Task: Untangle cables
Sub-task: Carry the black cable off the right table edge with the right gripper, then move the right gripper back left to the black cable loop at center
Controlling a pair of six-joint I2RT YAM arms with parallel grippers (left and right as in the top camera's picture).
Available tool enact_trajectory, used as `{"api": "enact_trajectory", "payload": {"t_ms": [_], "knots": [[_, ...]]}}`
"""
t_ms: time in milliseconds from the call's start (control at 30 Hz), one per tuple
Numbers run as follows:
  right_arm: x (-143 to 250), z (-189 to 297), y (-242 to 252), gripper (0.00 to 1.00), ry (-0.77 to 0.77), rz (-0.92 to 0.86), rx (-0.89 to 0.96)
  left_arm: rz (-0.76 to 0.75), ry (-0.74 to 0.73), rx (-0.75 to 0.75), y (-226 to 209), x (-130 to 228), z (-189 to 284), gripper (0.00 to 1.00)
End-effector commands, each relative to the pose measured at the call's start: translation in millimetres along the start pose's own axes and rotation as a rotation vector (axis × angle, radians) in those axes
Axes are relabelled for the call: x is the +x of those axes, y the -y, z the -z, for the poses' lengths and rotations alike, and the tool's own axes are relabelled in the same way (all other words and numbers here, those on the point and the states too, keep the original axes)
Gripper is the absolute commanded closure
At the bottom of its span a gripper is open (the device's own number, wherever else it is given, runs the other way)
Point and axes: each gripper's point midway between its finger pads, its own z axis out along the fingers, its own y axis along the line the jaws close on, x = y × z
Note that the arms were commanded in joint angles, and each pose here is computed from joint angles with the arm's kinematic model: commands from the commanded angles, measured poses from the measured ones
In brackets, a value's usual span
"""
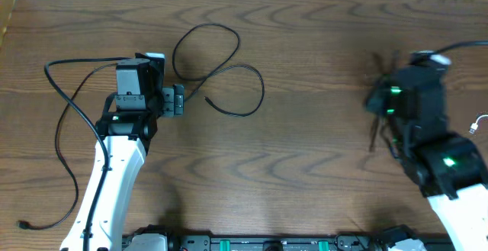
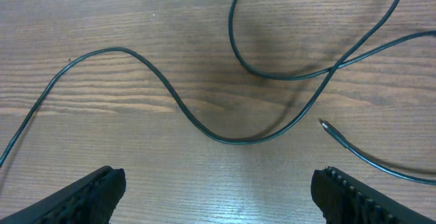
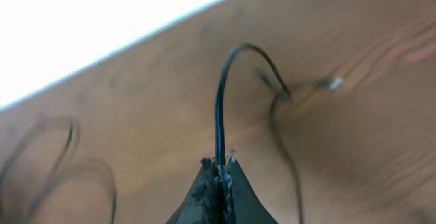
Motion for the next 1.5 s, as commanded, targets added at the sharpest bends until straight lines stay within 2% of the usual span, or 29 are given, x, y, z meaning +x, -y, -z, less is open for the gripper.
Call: {"api": "enact_trajectory", "payload": {"t_ms": [0, 433, 633, 833, 1033, 1167, 1433, 1467], "knots": [[-40, 7, 37, 0.99, 0.144, -0.009, 0.127, 0.006, 0.001, -0.005, -2, 1, 1, 0.08], [-97, -44, 101, 0.99, 0.295, -0.14, 0.308, 0.005, 0.001, -0.005, -2, 1, 1, 0.08], [-115, -89, 141, 0.99, 0.319, -0.073, 0.414, 0.006, 0.001, -0.005, -2, 1, 1, 0.08], [-112, -131, 205, 0.99, 0.296, -0.071, 0.547, 0.005, 0.0, -0.005, -2, 1, 1, 0.08], [-103, -139, 292, 0.99, 0.277, -0.158, 0.681, 0.005, 0.001, -0.005, -2, 1, 1, 0.08], [-91, -141, 337, 0.99, 0.235, -0.221, 0.682, 0.005, 0.001, -0.005, -2, 1, 1, 0.08], [-77, -125, 394, 0.99, 0.225, -0.357, 0.672, 0.005, 0.001, -0.005, -2, 1, 1, 0.08], [-76, -123, 398, 0.96, 0.227, -0.371, 0.668, 0.005, 0.001, -0.005, -2, 1, 1, 0.08]]}}
